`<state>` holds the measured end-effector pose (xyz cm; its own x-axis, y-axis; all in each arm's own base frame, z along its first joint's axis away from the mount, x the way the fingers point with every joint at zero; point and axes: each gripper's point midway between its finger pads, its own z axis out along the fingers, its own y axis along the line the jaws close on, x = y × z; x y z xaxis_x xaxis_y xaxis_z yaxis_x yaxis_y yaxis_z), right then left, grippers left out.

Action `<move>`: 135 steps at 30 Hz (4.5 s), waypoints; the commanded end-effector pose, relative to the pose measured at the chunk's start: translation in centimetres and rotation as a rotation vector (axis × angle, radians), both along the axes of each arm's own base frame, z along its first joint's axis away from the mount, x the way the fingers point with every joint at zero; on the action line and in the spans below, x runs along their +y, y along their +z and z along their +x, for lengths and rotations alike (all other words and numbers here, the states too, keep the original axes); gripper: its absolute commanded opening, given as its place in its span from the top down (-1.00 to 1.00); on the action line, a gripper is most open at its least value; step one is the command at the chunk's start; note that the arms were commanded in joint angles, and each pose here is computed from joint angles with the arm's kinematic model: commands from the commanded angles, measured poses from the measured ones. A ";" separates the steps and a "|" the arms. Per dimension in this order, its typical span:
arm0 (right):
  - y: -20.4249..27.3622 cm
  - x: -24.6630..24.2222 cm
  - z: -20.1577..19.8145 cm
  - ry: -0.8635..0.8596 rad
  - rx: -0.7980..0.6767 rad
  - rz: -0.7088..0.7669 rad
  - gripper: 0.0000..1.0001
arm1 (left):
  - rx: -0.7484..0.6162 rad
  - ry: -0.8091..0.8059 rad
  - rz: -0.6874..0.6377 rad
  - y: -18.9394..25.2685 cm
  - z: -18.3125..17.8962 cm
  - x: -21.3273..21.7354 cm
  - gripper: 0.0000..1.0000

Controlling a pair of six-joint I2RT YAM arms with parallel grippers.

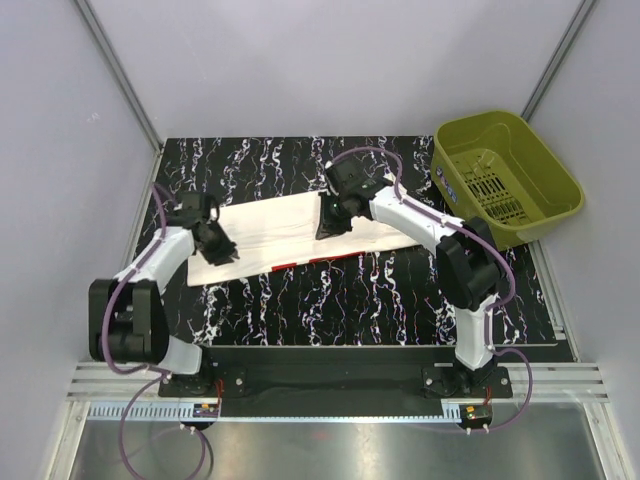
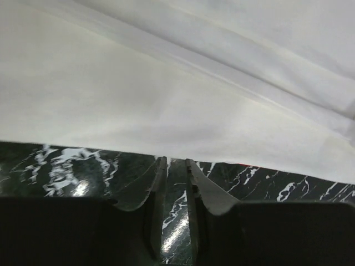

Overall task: Fold and stack the t-shirts
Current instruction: Fold the tshirt

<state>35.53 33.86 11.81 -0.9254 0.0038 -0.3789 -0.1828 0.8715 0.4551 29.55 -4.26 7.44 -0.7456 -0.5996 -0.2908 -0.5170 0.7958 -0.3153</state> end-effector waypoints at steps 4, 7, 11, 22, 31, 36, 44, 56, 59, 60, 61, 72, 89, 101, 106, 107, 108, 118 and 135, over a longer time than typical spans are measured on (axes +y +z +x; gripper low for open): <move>-2.3 1.6 -0.4 -0.026 0.040 0.082 0.90 | -0.064 -0.089 -0.125 -0.7 3.5 -3.9 0.56; -3.5 1.4 0.2 -0.026 0.028 0.053 0.92 | -0.055 -0.092 -0.120 -1.1 4.2 -3.8 0.56; -5.5 1.9 1.1 -0.021 0.029 0.033 0.94 | -0.025 -0.092 -0.106 -2.1 4.6 -3.6 0.57; -6.9 2.1 4.5 -0.076 -0.052 -0.022 0.99 | 0.057 -0.082 -0.056 -4.0 4.0 -2.8 0.65; -7.6 1.9 7.9 -0.116 -0.103 -0.068 1.00 | 0.084 -0.074 -0.039 -4.6 3.6 -2.4 0.69; -7.5 2.2 11.3 -0.129 -0.149 -0.073 0.99 | 0.069 -0.086 -0.032 -4.2 3.8 -2.4 0.69; -4.2 1.4 12.7 -0.104 -0.195 -0.094 0.95 | -0.038 -0.153 -0.006 -0.2 6.3 -2.3 0.62; 1.0 -8.4 11.5 -0.210 -0.160 -0.064 0.07 | -0.144 -0.346 -0.234 1.0 9.4 -10.9 0.53; -0.5 -11.9 11.6 -0.237 -0.119 -0.045 -0.06 | -0.118 -0.400 -0.285 0.1 9.1 -14.2 0.53; -0.7 -12.3 11.8 -0.236 -0.106 -0.032 -0.07 | -0.112 -0.417 -0.298 0.0 8.8 -15.5 0.54; -1.1 -13.2 11.9 -0.237 -0.085 -0.025 -0.08 | -0.107 -0.424 -0.309 -0.1 8.8 -16.1 0.54; -3.8 -11.6 10.6 -0.134 -0.013 0.104 -0.17 | -0.085 -0.463 -0.334 0.2 8.4 -18.5 0.54; -4.8 -11.1 5.8 -0.114 0.086 0.194 0.03 | -0.089 -0.483 -0.285 0.8 7.5 -17.5 0.54; -5.7 -11.2 4.2 -0.114 0.132 0.178 0.29 | -0.086 -0.480 -0.282 0.7 7.2 -17.4 0.54; -5.2 -10.2 1.8 -0.086 0.150 0.211 0.28 | -0.083 -0.475 -0.290 0.6 7.2 -17.5 0.54; -5.1 -9.9 1.6 -0.073 0.148 0.223 0.26 | -0.091 -0.473 -0.292 0.8 7.5 -17.6 0.53; -5.3 -9.8 1.5 -0.068 0.153 0.227 0.25 | -0.099 -0.472 -0.298 1.0 7.7 -17.8 0.53; -1.7 -11.5 6.3 -0.122 0.049 0.197 0.26 | -0.275 -0.548 -0.432 4.0 11.4 -23.3 0.45; -2.9 -12.1 15.2 -0.292 0.024 0.264 0.73 | -0.192 -0.533 -0.446 -1.1 12.5 -27.2 0.64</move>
